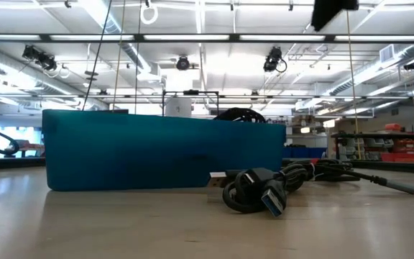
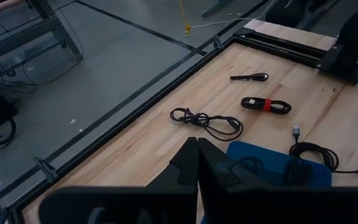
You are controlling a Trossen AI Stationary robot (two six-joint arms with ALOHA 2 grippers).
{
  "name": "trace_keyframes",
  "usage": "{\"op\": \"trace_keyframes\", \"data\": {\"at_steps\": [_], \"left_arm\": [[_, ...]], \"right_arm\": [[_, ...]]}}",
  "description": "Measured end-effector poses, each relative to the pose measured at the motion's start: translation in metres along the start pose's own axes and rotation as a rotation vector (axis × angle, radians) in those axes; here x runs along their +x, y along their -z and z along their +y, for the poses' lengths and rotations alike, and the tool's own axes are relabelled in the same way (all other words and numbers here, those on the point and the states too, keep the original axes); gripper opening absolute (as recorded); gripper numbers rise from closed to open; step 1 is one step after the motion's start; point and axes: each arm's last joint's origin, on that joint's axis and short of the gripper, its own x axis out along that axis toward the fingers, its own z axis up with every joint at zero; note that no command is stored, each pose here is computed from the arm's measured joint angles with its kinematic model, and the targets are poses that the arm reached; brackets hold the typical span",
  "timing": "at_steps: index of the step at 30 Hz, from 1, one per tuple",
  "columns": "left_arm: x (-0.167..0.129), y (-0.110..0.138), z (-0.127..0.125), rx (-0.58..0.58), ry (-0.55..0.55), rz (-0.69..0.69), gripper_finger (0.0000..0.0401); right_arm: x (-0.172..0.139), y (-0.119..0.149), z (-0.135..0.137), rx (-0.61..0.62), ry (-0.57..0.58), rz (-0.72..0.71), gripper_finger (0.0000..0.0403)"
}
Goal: Pick and place USB-C Cables
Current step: Put the black charger cable into the blue bin
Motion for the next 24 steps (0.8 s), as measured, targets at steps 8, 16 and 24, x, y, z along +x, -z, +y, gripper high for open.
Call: {"op": "trace_keyframes", "data": {"at_steps": [8, 16, 24], "left_arm": [[0.000, 0.000, 0.000, 0.006, 0.000, 0.000, 0.0004], [0.004, -0.002, 0.001, -0.038, -0.011, -0.001, 0.0005], [0.010, -0.007, 0.000, -0.082, -0.021, -0.006, 0.0005]], "right_arm": [[0.068, 0.055, -0.007, 0.156, -0.118, 0.020, 0.0117], [0.142, 0.093, -0.005, 0.183, -0.170, 0.102, 0.0134], [0.163, 0.097, -0.018, 0.153, -0.102, 0.156, 0.0191]]}}
